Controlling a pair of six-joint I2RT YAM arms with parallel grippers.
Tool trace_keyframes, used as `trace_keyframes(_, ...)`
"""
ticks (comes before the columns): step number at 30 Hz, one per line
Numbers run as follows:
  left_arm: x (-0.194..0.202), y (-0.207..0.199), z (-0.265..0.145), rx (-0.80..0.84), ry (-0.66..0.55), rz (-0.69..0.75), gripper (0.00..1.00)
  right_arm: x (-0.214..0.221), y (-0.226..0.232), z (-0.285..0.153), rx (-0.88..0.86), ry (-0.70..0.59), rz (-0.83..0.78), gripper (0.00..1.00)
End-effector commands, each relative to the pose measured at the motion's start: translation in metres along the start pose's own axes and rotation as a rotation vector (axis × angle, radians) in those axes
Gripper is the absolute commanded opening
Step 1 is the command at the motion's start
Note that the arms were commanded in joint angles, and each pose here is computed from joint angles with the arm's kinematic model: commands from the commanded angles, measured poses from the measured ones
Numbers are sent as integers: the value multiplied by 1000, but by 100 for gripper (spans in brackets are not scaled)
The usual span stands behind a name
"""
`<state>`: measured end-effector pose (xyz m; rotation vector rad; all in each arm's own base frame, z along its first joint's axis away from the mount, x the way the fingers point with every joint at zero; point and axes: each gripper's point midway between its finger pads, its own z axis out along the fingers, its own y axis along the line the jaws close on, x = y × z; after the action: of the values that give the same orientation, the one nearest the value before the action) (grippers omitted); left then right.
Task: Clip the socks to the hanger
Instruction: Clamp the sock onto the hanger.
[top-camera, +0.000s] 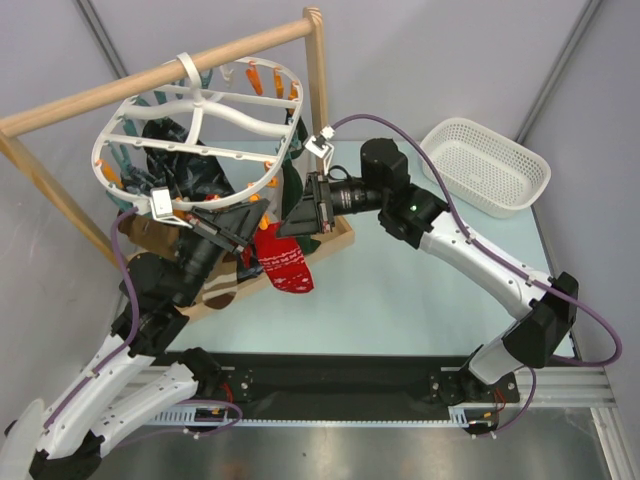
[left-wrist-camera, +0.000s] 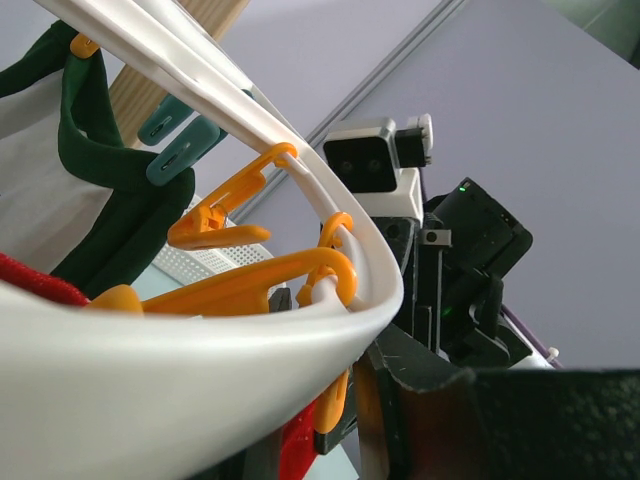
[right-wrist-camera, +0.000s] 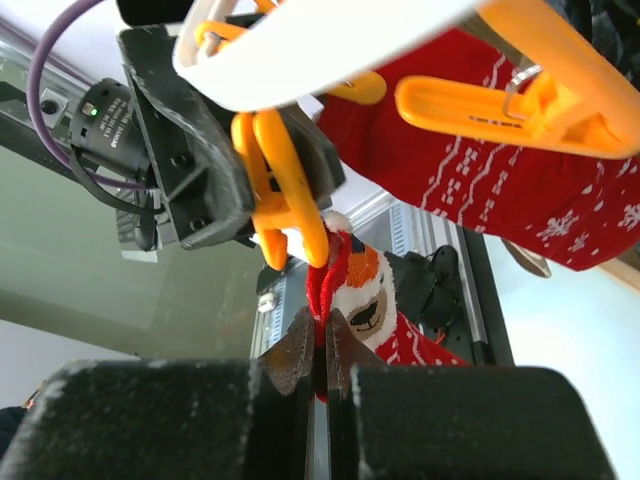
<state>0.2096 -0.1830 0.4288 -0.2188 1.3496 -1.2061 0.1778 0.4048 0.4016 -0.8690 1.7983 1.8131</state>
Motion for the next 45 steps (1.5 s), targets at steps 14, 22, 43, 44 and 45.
trace_keyframes(14, 26, 10, -3, -30, 115, -15, 0, -29, 48, -13, -179, -84, -71, 0)
trace_keyframes(22, 24, 8, -3, -29, 114, -17, 0, -23, 43, -7, -177, -58, -62, 0)
trace_keyframes(43, 13, 17, -14, -93, 79, -10, 66, -27, 40, 3, -204, -56, -59, 0)
trace_keyframes(44, 13, 18, -14, -96, 80, -8, 70, -26, 40, 4, -203, -55, -59, 0)
trace_keyframes(45, 12, 17, -16, -93, 77, -7, 72, -27, 37, 4, -197, -57, -59, 0)
